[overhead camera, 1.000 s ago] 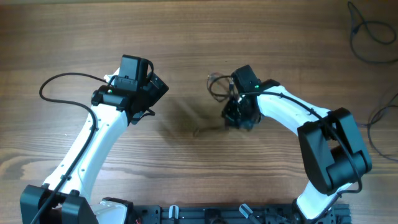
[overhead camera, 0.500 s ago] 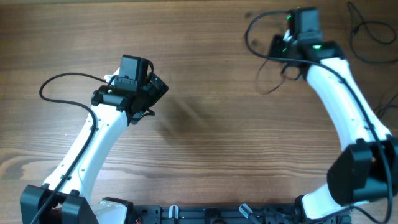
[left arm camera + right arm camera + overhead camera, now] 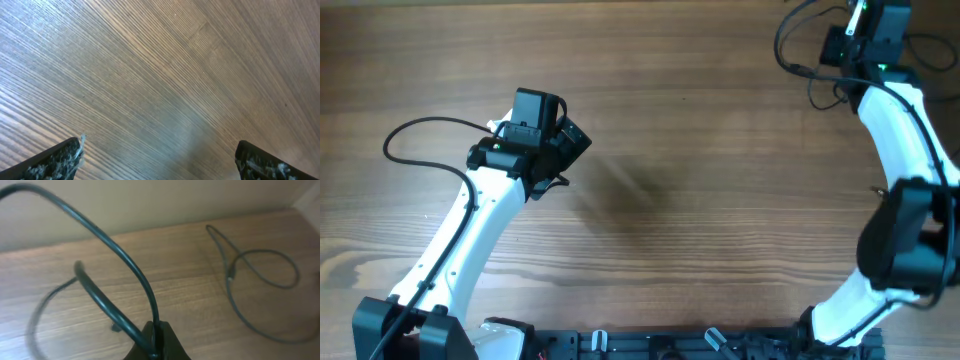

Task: Untangle cables
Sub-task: 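Carry the held cable to the upper right corner with the right gripper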

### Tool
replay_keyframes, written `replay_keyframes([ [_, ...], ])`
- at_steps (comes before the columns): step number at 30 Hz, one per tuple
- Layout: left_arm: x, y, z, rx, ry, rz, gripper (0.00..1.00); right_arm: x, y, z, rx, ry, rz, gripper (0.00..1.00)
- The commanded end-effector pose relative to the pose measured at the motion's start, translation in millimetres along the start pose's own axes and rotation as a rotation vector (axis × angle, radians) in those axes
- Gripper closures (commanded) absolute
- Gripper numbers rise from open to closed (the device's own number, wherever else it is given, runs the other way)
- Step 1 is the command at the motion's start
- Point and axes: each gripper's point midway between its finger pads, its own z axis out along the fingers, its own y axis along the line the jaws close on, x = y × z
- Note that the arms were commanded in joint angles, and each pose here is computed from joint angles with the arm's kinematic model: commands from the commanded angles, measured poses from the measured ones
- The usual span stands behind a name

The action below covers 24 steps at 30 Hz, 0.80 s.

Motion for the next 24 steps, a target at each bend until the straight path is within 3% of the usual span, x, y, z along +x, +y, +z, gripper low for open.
replay_keyframes([
  [1,-4,2,1,-0.015,-0.019,0.01,0.0,35,7,45,-0.048,0.05,-0.063,0.96],
  [7,-4,2,1,-0.015,-0.019,0.009,0.0,62,-3,96,-0.024,0.019,-0.07,0.95],
  [8,-4,2,1,-0.015,-0.019,0.01,0.0,64,-2,100,-0.024,0.014,-0.07,0.91],
  [10,-4,2,1,-0.015,-0.019,0.009,0.0,56,-2,101,-0.021,-0.023,-0.065,0.69],
  [11,-4,2,1,-0.015,-0.019,0.009,0.0,49,-3,97,-0.021,-0.038,-0.061,0.64],
  [12,-4,2,1,-0.015,-0.019,0.009,0.0,42,-3,93,-0.02,-0.049,-0.06,0.45],
  [13,-4,2,1,-0.015,-0.019,0.009,0.0,35,-4,87,-0.019,-0.059,-0.059,0.02],
  [16,-4,2,1,-0.015,-0.019,0.009,0.0,6,-9,55,-0.017,-0.089,-0.056,0.0],
  [19,-4,2,1,-0.015,-0.019,0.009,0.0,-39,-18,-14,-0.016,-0.138,-0.019,0.0],
  [24,-4,2,1,-0.015,-0.019,0.009,0.0,-53,-14,-139,-0.123,-0.095,0.025,0.0],
])
